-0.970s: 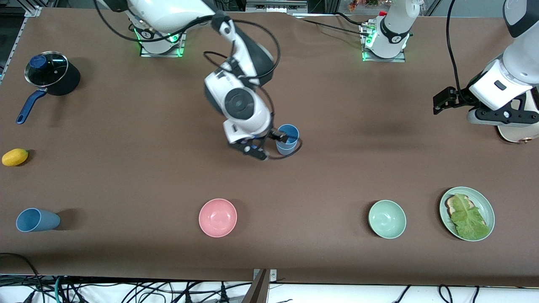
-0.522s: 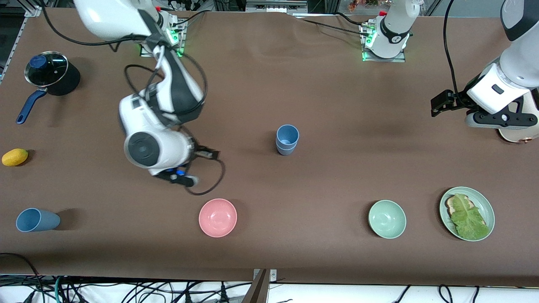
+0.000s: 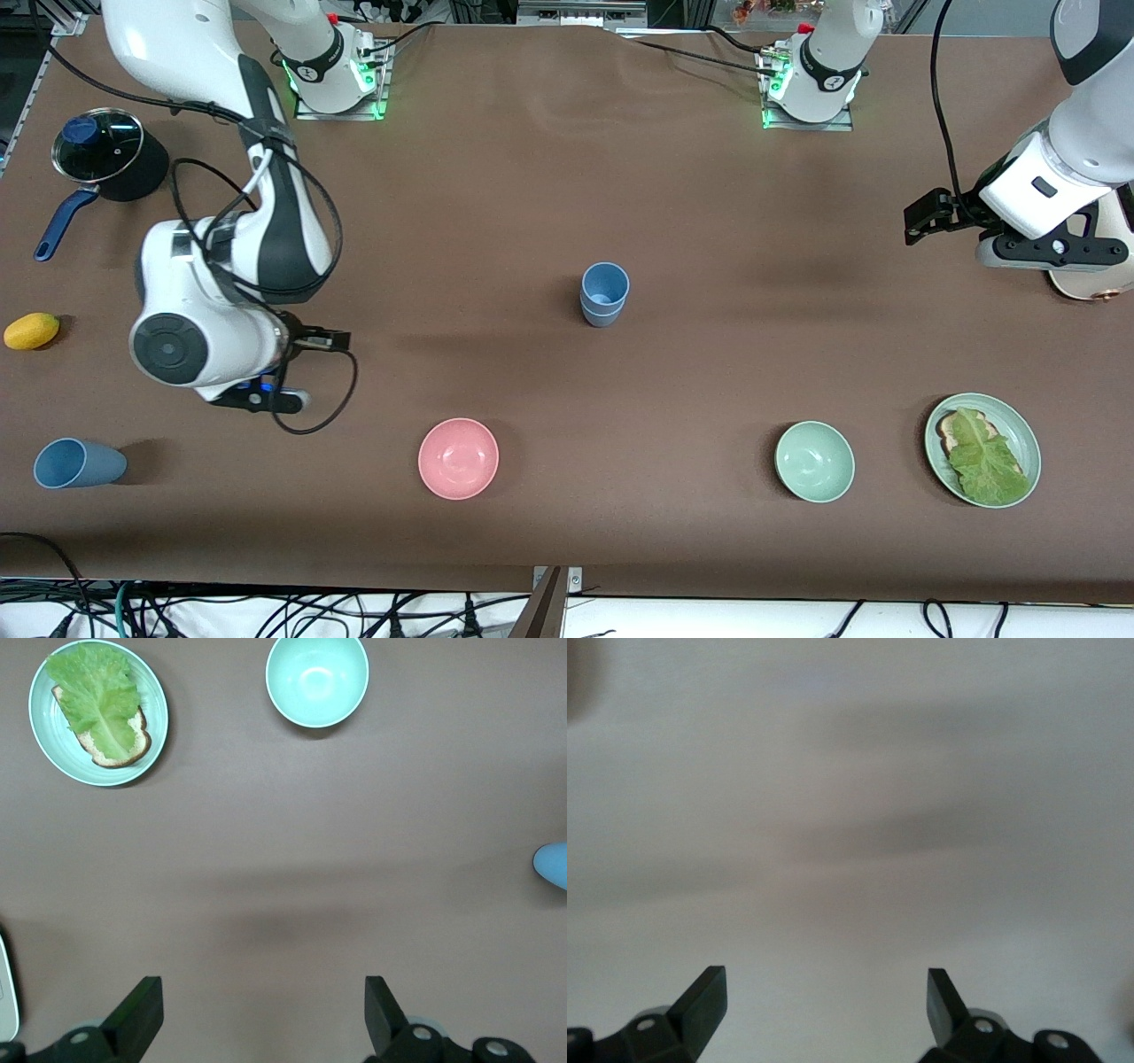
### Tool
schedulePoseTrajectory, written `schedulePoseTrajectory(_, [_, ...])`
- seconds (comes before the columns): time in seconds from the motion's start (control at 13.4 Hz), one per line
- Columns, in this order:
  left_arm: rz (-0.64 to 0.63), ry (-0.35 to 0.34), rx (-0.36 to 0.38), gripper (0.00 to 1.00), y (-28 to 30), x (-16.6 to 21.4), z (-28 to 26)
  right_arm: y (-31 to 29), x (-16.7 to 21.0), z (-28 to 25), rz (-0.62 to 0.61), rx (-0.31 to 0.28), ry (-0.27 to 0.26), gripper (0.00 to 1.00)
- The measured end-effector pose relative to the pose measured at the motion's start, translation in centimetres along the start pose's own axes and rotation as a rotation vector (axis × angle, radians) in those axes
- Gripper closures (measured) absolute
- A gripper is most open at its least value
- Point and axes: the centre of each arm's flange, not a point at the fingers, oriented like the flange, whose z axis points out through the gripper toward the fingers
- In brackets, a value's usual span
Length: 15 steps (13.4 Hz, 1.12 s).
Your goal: Stack blue cups with both arms
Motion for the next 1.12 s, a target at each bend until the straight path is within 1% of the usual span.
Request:
schedulePoseTrajectory(0.15, [-0.006,-0.006,0.000,0.00,0.1,0.0,0.0,3.7,-0.4,-1.1,0.029,0.033,-0.001,0.00])
schedulePoseTrajectory(0.22, [-0.007,-0.010,0.000,0.00,0.1,-0.1,0.1,5.5,-1.2,-1.9,0.024,0.043,0.008,0.00])
schedulePoseTrajectory(0.37, [-0.007,-0.016,0.000,0.00,0.1,-0.1,0.1,6.8,-3.9,-3.4,-0.015,0.009,0.070,0.00])
schedulePoseTrajectory(0.52, [-0.007,-0.018,0.000,0.00,0.1,-0.1,0.2,7.0,-7.6,-4.7,-0.043,0.013,0.097,0.00])
schedulePoseTrajectory(0.75, [-0.007,-0.020,0.000,0.00,0.1,-0.2,0.1,12.1,-11.7,-8.3,-0.007,0.057,0.146,0.00])
schedulePoseTrajectory(0.9, [-0.008,-0.024,0.000,0.00,0.1,-0.2,0.2,15.1,-14.2,-10.9,0.003,0.080,0.159,0.00])
schedulePoseTrajectory(1.12, [-0.020,-0.024,0.001,0.00,0.1,-0.2,0.2,16.0,-16.7,-13.6,0.007,0.118,0.194,0.00])
